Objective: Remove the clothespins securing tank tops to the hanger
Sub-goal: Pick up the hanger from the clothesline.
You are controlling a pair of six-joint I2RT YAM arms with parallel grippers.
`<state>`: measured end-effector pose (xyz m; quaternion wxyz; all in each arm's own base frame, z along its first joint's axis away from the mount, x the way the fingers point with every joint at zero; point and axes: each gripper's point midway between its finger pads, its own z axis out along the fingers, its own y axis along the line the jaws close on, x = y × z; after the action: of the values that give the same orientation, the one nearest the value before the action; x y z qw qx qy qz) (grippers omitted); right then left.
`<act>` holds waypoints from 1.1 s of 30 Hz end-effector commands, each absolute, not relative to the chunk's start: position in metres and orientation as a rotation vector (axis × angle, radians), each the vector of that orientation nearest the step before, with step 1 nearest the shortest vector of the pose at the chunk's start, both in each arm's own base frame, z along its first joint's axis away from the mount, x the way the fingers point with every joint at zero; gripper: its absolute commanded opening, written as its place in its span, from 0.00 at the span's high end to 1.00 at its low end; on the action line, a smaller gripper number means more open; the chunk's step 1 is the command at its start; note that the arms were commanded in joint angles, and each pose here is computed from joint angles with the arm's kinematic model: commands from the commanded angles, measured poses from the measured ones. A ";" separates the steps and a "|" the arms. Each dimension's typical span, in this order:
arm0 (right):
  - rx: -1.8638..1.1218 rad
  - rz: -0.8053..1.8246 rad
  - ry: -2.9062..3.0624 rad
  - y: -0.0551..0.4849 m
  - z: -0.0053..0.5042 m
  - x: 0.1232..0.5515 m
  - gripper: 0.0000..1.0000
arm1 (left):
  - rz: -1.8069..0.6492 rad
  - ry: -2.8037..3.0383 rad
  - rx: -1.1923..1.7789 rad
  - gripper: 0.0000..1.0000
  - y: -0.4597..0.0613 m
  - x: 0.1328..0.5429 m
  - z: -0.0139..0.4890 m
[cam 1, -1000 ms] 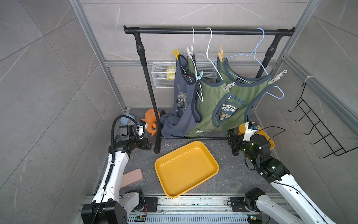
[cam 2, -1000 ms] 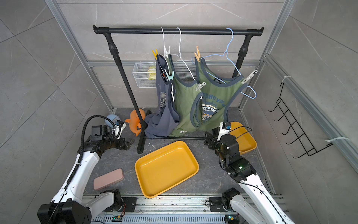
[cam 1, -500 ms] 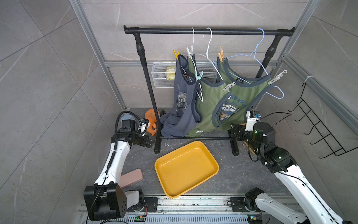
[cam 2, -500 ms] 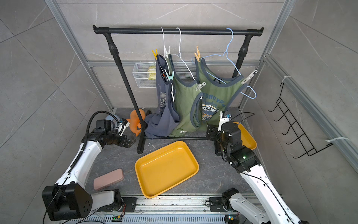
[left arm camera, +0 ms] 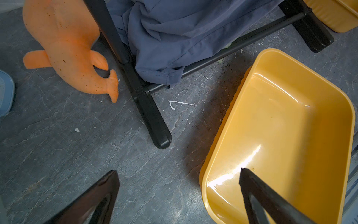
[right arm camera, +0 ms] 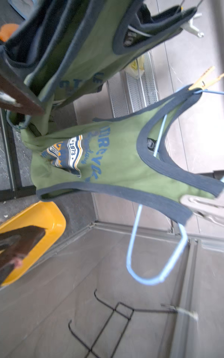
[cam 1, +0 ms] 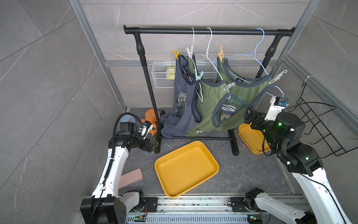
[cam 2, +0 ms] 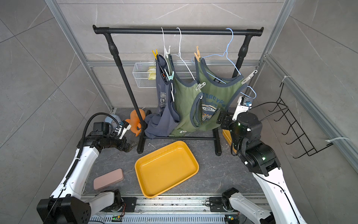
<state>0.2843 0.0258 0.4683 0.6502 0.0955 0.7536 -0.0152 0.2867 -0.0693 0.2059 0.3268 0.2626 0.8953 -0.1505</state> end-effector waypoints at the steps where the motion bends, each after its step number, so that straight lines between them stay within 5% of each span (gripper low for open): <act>1: 0.303 -0.232 1.670 -0.006 0.489 0.275 0.08 | -0.382 2.291 0.742 0.00 -0.073 0.277 0.221; 13: 0.487 -0.467 1.687 -0.058 0.526 0.300 0.02 | -0.480 2.245 0.783 0.00 -0.087 0.277 0.226; 33: 0.300 -0.130 1.848 -0.033 0.489 0.343 0.05 | -0.487 2.226 0.809 0.00 -0.090 0.265 0.221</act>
<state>0.3484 -0.0505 0.4901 0.5875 0.1598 0.7868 -0.1014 0.2690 -0.0827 0.2100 0.3375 0.2938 0.8766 -0.1771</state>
